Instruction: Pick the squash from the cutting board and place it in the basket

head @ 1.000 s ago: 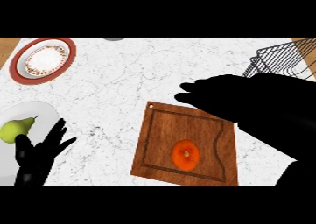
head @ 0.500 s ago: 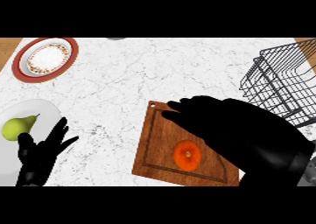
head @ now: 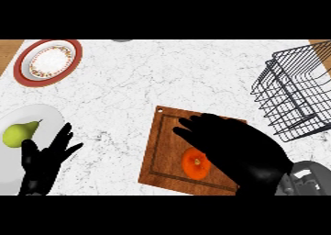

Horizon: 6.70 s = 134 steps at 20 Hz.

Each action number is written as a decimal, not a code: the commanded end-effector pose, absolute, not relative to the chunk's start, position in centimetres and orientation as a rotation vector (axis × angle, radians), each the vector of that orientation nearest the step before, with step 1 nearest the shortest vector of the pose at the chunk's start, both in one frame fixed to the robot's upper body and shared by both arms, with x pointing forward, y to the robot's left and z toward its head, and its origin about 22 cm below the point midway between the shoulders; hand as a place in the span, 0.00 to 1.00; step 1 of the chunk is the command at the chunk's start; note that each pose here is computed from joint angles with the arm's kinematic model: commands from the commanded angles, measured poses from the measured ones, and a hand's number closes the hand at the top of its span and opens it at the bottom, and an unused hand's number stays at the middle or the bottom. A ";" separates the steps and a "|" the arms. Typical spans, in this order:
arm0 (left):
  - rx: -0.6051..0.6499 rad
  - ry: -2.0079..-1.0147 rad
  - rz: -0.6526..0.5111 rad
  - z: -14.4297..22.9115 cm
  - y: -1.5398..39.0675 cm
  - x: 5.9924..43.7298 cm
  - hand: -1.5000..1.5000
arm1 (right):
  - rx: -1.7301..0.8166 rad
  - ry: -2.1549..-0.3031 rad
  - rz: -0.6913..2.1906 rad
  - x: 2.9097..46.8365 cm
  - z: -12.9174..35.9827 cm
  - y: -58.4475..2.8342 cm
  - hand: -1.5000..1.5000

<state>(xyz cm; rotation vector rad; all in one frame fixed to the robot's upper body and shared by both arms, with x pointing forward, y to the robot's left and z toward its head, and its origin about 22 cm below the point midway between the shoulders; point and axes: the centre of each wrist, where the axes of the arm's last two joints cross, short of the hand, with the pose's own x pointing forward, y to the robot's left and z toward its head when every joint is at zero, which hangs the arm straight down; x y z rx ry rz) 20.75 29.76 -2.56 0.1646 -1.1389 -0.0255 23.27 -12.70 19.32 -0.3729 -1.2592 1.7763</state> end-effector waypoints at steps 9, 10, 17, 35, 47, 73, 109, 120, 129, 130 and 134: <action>0.151 -1.012 -0.039 -4.9 30.8 19.6 0.50 | -0.395 -1.270 1.764 23.6 14.1 -11.1 0.00; 0.139 -1.017 -0.032 -5.1 29.7 19.6 0.50 | -0.387 -1.277 1.760 21.8 14.3 -11.7 0.00; 0.133 -1.016 -0.047 -5.0 28.6 20.2 0.50 | -0.364 -1.282 1.756 25.1 12.2 -11.5 0.00; 0.140 -1.030 -0.034 -3.9 30.1 21.2 0.50 | -0.423 -1.141 1.837 25.2 7.6 -9.3 0.00; 0.155 -1.014 -0.025 -4.6 30.2 20.7 0.50 | -0.422 -1.204 1.860 26.0 6.2 -9.9 1.00; 0.178 -1.027 0.032 -4.4 30.5 18.7 0.50 | -0.466 -1.565 1.013 13.5 8.8 -15.7 1.00; 0.141 -1.015 -0.041 -4.4 28.6 20.2 0.50 | -0.746 -1.651 0.387 25.9 28.1 -35.2 1.00; 0.134 -1.017 -0.049 -3.7 29.6 20.9 0.50 | -0.565 -1.615 0.213 30.4 23.2 -38.0 1.00; 0.138 -1.023 -0.037 -4.6 29.8 19.8 0.50 | -0.797 -1.484 0.279 30.7 19.5 -41.1 1.00; 0.136 -1.023 -0.037 -5.4 28.6 19.3 0.50 | -0.839 -1.504 0.219 31.0 19.6 -41.8 1.00; 0.144 -1.023 -0.035 -4.6 28.5 20.8 0.50 | -0.826 -1.497 0.395 31.6 17.8 -43.6 1.00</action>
